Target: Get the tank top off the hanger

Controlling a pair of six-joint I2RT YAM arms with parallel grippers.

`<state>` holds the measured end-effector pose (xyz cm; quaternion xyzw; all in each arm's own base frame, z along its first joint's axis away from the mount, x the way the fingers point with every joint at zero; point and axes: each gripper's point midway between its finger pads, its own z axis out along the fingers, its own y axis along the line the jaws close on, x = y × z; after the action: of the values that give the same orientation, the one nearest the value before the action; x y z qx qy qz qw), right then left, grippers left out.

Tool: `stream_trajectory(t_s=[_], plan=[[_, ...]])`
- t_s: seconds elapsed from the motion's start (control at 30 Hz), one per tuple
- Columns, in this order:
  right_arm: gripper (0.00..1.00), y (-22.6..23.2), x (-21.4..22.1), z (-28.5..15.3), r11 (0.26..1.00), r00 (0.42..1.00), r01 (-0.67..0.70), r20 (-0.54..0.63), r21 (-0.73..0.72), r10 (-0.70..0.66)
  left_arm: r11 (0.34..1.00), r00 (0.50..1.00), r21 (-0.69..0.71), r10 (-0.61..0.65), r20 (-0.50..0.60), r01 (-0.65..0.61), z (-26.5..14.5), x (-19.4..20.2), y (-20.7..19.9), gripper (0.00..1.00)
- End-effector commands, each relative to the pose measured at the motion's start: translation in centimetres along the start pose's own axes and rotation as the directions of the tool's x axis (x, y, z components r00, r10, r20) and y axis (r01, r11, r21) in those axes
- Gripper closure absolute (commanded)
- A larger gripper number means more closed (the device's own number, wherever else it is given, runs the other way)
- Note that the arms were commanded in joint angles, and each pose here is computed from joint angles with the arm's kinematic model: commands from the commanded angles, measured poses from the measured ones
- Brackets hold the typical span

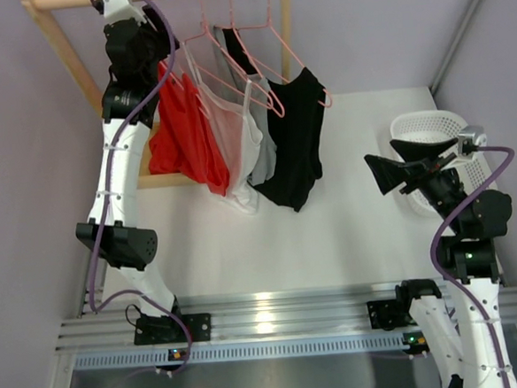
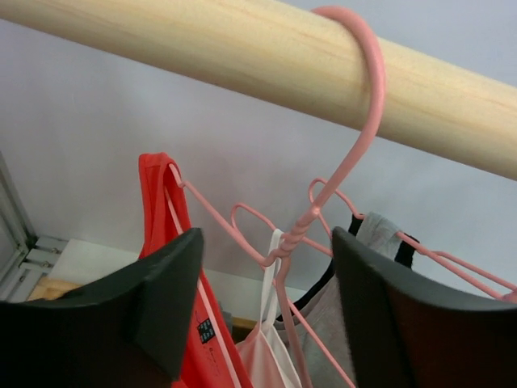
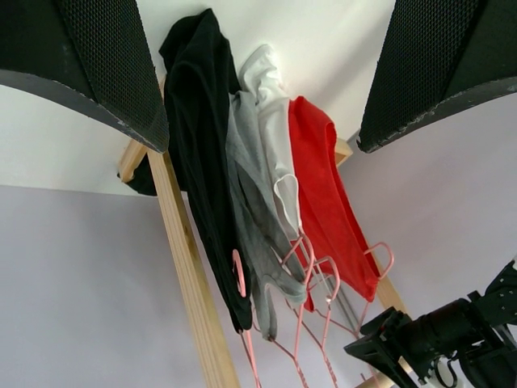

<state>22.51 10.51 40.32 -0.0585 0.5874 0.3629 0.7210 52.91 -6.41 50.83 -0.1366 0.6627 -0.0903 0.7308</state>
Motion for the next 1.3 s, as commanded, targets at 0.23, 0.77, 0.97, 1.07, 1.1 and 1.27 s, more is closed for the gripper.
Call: stream_trajectory(t_s=[0.23,0.77,0.97,1.07,1.1,1.27], plan=[[0.0,1.9,-1.8,0.0,0.998,0.999,0.041,0.018,-0.048,-0.04,0.994,0.998,-0.11,0.019,0.061,-0.013,0.1,-1.1,1.5,0.85],[0.01,2.6,-2.3,0.0,0.997,0.999,0.034,0.013,-0.069,-0.033,0.997,0.977,-0.071,0.027,0.21,-0.012,-2.4,-6.6,0.7,1.0],[0.01,2.6,-2.2,-0.1,0.997,0.999,0.04,0.008,-0.069,-0.039,1.0,0.955,-0.025,0.015,0.296,-0.008,-5.5,-10.7,0.0,1.0],[0.0,2.6,-2.1,-0.1,0.997,0.999,0.034,0.004,-0.072,-0.034,1.0,0.935,0.026,-0.005,0.355,-0.004,-7.5,-12.4,-0.5,1.0],[0.01,2.6,-2.0,-0.1,0.997,0.999,0.035,0.002,-0.073,-0.035,0.999,0.927,0.041,-0.019,0.375,0.004,-8.7,-13.4,-0.6,1.0],[0.01,2.6,-1.7,-0.3,0.997,1.0,0.024,-0.001,-0.073,-0.024,0.999,0.94,0.047,-0.037,0.339,0.022,-10.4,-11.9,0.1,1.0]])
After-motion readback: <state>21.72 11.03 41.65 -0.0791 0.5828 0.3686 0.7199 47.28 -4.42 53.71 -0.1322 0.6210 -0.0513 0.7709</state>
